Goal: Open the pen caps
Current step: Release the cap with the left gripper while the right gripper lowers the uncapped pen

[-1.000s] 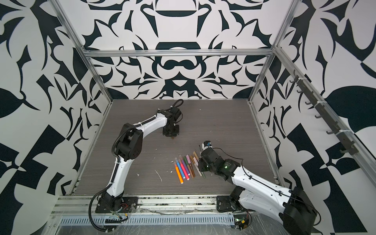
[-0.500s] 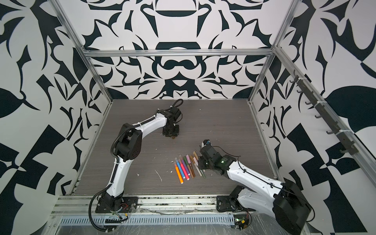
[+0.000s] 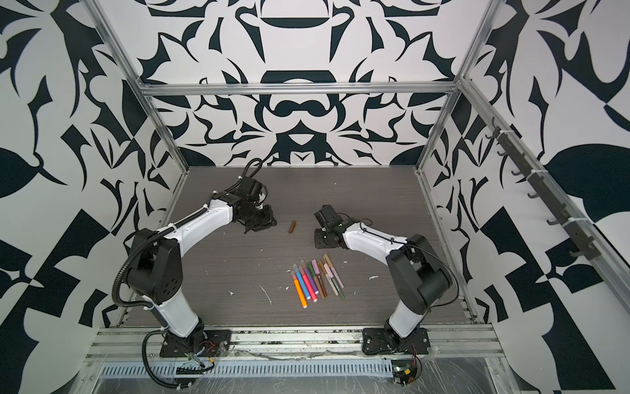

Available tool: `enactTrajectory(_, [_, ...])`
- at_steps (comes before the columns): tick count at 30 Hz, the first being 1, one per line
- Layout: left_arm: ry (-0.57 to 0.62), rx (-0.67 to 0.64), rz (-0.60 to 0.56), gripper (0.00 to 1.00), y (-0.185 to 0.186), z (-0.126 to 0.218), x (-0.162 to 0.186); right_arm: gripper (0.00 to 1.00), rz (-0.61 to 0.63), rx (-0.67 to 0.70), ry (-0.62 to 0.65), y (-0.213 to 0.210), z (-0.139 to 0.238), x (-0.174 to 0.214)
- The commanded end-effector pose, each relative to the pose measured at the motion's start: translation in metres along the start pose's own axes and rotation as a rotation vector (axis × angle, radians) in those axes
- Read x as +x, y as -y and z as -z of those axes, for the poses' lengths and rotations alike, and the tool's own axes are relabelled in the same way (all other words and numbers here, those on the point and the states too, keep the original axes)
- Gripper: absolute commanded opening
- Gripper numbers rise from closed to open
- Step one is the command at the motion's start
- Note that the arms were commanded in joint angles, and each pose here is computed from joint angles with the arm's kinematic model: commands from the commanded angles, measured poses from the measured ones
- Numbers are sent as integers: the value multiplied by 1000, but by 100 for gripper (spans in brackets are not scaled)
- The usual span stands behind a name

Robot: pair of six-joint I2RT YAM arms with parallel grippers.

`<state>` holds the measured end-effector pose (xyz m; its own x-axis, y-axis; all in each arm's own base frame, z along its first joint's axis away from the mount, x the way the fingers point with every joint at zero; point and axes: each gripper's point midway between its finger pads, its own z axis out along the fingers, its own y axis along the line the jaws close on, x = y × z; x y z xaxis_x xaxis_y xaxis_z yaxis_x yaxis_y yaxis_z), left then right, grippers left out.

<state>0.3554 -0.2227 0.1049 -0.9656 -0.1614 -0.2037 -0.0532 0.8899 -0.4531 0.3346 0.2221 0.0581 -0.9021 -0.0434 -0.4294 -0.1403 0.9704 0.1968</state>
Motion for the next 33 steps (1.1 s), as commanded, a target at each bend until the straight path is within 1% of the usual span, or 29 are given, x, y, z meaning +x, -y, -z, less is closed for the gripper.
enactTrajectory(1, [-32, 75, 14, 24, 7, -13, 6, 0, 6, 3, 39, -7, -2, -28])
enactTrajectory(6, [-45, 78, 22, 23, 4, -29, 5, 0, 5, 11, -4, -11, -24, -39])
enactTrajectory(10, [-51, 51, 27, 24, -5, -40, 2, 1, 13, 22, -29, -13, -36, -41])
enactTrajectory(14, [-57, 11, 18, 25, -14, -53, 0, 8, 12, 49, -51, -10, -45, -40])
enactTrajectory(19, [-75, -48, 14, 23, -28, -68, 0, 24, -4, 67, -57, -6, -48, -40])
enactTrajectory(22, [-88, -68, 11, 23, -32, -74, 1, 26, -5, 68, -56, -6, -49, -40])
enactTrajectory(30, [-107, -89, 16, 23, -38, -83, 3, 26, -8, 68, -61, -5, -51, -41])
enactTrajectory(31, [-109, -90, 16, 23, -38, -84, 3, 28, -8, 65, -63, -5, -51, -41])
enactTrajectory(33, [-114, -92, 19, 23, -39, -87, 2, 36, -1, 52, -60, -9, -49, -42])
